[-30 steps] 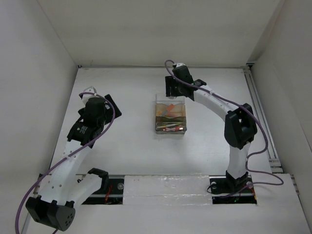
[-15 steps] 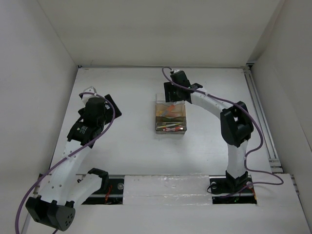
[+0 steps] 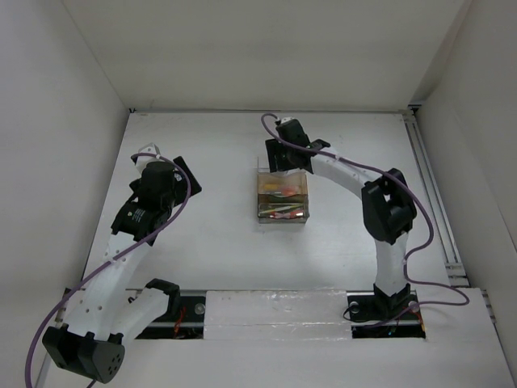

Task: Sort the stationery into containers
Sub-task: Place the stationery into the container

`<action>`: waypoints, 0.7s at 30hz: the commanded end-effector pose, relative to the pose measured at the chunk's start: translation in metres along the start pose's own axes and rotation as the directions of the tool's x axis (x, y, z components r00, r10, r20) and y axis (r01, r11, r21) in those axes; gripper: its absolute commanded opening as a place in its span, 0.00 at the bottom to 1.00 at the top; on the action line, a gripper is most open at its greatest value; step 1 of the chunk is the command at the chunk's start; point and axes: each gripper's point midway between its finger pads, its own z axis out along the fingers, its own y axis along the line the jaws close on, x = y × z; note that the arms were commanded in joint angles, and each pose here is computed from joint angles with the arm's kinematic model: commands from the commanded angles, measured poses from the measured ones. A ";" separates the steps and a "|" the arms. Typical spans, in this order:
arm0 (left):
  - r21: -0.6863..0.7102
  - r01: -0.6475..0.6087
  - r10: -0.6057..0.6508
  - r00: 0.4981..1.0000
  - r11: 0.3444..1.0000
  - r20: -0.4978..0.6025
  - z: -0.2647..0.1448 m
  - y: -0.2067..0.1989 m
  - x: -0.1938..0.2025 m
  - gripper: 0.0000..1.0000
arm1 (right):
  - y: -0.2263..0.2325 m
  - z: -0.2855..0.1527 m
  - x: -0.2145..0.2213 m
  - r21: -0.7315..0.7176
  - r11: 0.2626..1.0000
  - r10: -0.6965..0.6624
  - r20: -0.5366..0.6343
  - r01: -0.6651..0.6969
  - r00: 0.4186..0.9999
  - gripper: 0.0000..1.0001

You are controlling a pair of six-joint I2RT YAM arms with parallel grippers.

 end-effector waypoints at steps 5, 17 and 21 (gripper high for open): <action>0.009 0.012 -0.012 1.000 1.000 0.021 -0.002 -0.001 -0.003 1.00 | 0.014 -0.002 -0.037 -0.011 1.000 -0.002 0.090 0.003 0.996 0.00; 0.009 0.012 -0.012 1.000 1.000 0.021 -0.002 -0.001 -0.003 1.00 | 0.023 0.010 -0.029 -0.027 0.999 -0.016 0.046 0.017 0.999 0.06; 0.009 0.012 -0.012 1.000 1.000 0.021 -0.002 -0.001 -0.003 1.00 | 0.030 0.010 -0.032 -0.037 0.999 -0.011 0.053 0.013 0.999 0.07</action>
